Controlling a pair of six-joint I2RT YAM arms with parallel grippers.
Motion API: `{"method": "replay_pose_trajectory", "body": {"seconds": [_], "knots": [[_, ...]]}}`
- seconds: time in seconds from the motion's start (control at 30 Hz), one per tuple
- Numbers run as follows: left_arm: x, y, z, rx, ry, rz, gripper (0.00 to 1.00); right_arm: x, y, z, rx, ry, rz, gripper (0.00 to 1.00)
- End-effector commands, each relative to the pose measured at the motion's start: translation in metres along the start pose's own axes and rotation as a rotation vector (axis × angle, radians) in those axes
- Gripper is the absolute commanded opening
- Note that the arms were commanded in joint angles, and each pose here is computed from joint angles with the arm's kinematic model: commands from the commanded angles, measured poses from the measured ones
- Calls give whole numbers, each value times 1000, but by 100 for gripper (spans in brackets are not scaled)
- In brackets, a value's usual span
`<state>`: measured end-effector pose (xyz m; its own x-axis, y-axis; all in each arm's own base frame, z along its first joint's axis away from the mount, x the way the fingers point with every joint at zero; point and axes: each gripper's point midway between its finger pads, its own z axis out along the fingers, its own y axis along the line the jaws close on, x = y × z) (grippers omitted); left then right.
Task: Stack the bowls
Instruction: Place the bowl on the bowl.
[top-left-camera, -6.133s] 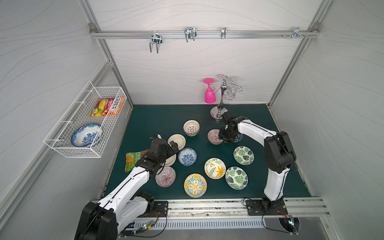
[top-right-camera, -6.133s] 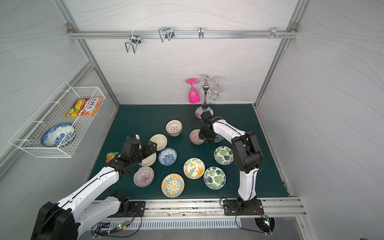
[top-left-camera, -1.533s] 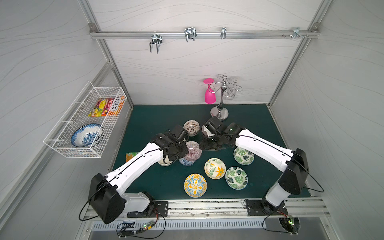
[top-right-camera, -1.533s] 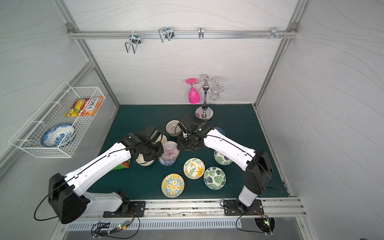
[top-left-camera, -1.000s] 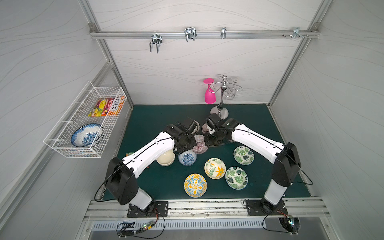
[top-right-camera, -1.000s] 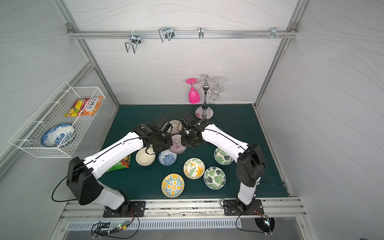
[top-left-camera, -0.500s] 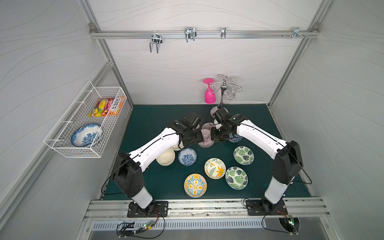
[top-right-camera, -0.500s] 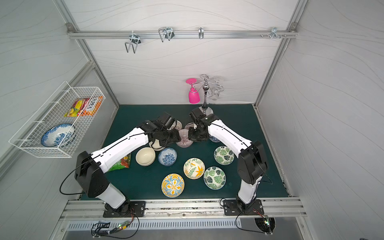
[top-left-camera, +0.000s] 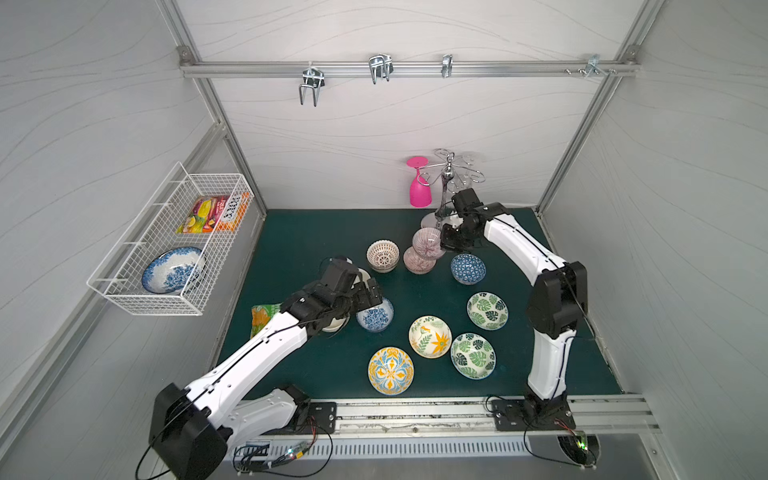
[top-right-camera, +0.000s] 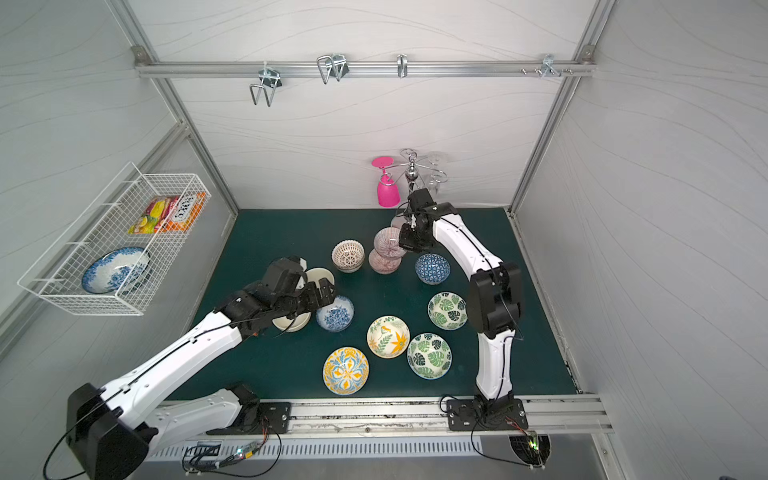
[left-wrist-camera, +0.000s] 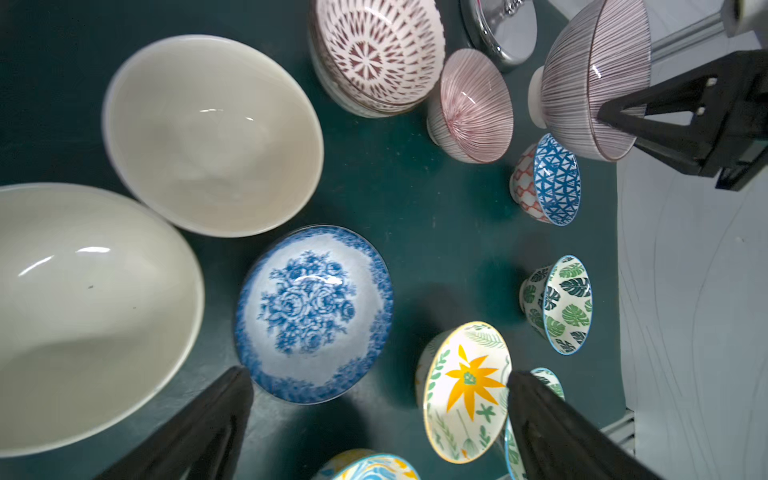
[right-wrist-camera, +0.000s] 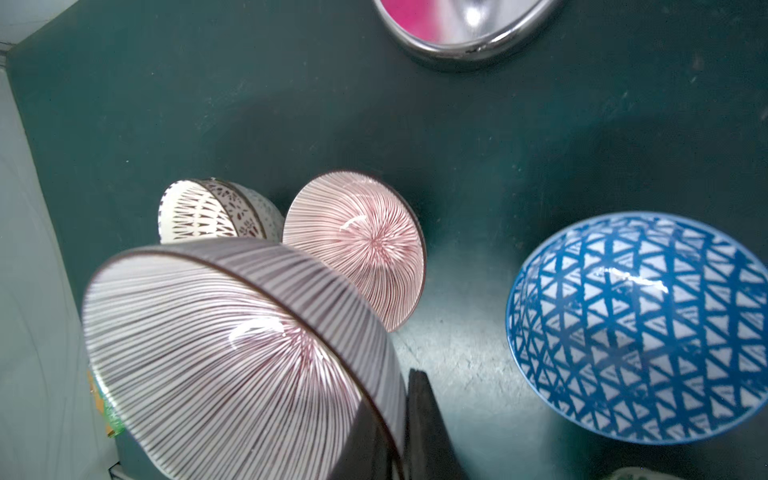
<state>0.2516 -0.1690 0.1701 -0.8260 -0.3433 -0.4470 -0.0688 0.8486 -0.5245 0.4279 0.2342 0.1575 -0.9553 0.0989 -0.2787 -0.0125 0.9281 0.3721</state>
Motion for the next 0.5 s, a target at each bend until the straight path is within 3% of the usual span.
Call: {"method": "replay_pose_trajectory", "body": {"seconds": [0.0,0.1,0.23,0.47], "knots": [[-5,-7,-14,127,-122,46,100,-3,2,10,3,26,-37,0],[7,11,-25,164,-177,-6,100,-4,2,23,19,39,-41,0],[27,24,-33,220,-194,20,100,-1,1,39,66,55,-70,0],[33,41,-27,170,-200,-2,99,0,-1,57,96,68,-71,0]]}}
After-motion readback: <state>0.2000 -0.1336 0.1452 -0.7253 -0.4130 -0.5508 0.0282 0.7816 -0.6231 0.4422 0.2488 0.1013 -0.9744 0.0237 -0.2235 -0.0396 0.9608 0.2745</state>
